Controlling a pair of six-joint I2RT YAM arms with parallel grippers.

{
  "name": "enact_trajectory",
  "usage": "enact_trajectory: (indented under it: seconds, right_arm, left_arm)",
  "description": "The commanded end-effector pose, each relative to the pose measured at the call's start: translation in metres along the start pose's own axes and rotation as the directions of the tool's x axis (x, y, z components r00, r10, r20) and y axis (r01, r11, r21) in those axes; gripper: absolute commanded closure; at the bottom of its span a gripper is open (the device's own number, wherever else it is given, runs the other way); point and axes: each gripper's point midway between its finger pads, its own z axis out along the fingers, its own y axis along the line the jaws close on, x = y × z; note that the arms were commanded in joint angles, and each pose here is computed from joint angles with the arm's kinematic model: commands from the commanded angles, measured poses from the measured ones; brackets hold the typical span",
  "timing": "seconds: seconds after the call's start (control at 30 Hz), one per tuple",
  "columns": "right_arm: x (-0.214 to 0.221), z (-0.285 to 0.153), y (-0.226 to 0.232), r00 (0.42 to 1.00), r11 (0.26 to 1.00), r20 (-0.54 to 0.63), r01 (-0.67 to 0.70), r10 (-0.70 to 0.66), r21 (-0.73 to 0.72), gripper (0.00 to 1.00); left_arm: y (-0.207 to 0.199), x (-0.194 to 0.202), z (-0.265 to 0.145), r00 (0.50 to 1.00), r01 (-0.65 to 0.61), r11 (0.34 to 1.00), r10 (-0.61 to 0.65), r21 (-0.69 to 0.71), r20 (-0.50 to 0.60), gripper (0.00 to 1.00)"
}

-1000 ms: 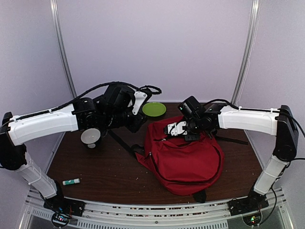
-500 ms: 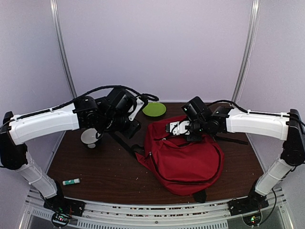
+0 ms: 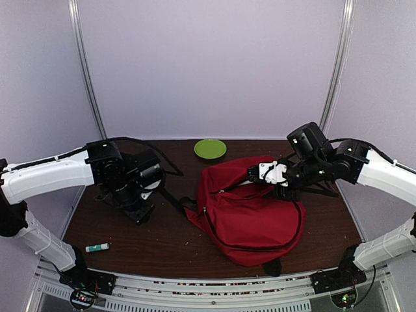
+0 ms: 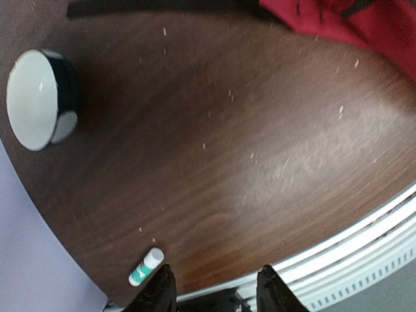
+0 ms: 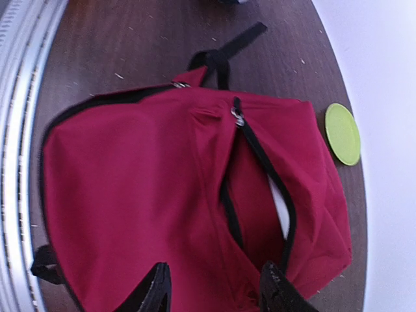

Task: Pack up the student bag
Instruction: Place the pen in the lower front pocket of the bag, then adjust the glue stick at the corner of the board.

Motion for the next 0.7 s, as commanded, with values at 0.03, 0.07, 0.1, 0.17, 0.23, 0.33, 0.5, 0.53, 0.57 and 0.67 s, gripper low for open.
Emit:
enact_trajectory:
  seconds: [0.03,0.07,0.1,0.17,0.23,0.33,0.5,0.53,0.57,0.67]
  right_arm:
    - [-0.015,-0.007,0.062,0.984,0.952,0.144,-0.056,0.104,-0.302,0.52]
    - [-0.015,-0.005,0.064,0.983,0.947,0.148,-0.061,0.113,-0.314,0.52]
    - [-0.015,-0.004,0.066,0.982,0.945,0.149,-0.063,0.116,-0.322,0.51]
    - [-0.015,-0.004,0.066,0.982,0.944,0.15,-0.061,0.115,-0.324,0.51]
    - [-0.015,-0.005,0.066,0.981,0.947,0.155,-0.062,0.115,-0.316,0.49]
    - [-0.012,-0.004,0.066,0.982,0.95,0.153,-0.062,0.113,-0.306,0.48]
    - [-0.005,0.0,0.066,0.985,0.957,0.137,-0.058,0.1,-0.284,0.48]
    - [-0.005,0.0,0.066,0.986,0.958,0.135,-0.057,0.098,-0.282,0.47]
    - [-0.005,0.0,0.065,0.986,0.958,0.134,-0.057,0.098,-0.28,0.47]
    - [-0.004,0.0,0.065,0.987,0.959,0.132,-0.057,0.096,-0.278,0.47]
  left_arm:
    - [0.008,0.055,0.021,0.953,-0.043,0.998,0.028,-0.041,-0.302,0.54]
    - [0.009,0.055,0.024,0.941,-0.076,0.996,0.055,-0.052,-0.335,0.54]
    - [0.011,0.054,0.028,0.927,-0.114,0.992,0.083,-0.063,-0.366,0.54]
    - [0.014,0.05,0.033,0.901,-0.181,0.98,0.132,-0.08,-0.414,0.52]
    - [0.021,0.051,0.042,0.864,-0.239,0.967,0.168,-0.092,-0.475,0.51]
    - [0.031,0.06,0.056,0.816,-0.28,0.957,0.196,-0.076,-0.544,0.51]
    - [0.039,0.066,0.077,0.785,-0.29,0.954,0.191,-0.078,-0.589,0.49]
    - [0.039,0.071,0.082,0.778,-0.279,0.957,0.179,-0.077,-0.602,0.47]
    - [0.04,0.077,0.087,0.768,-0.257,0.964,0.158,-0.072,-0.621,0.45]
    - [0.046,0.089,0.097,0.748,-0.188,0.977,0.076,-0.101,-0.659,0.44]
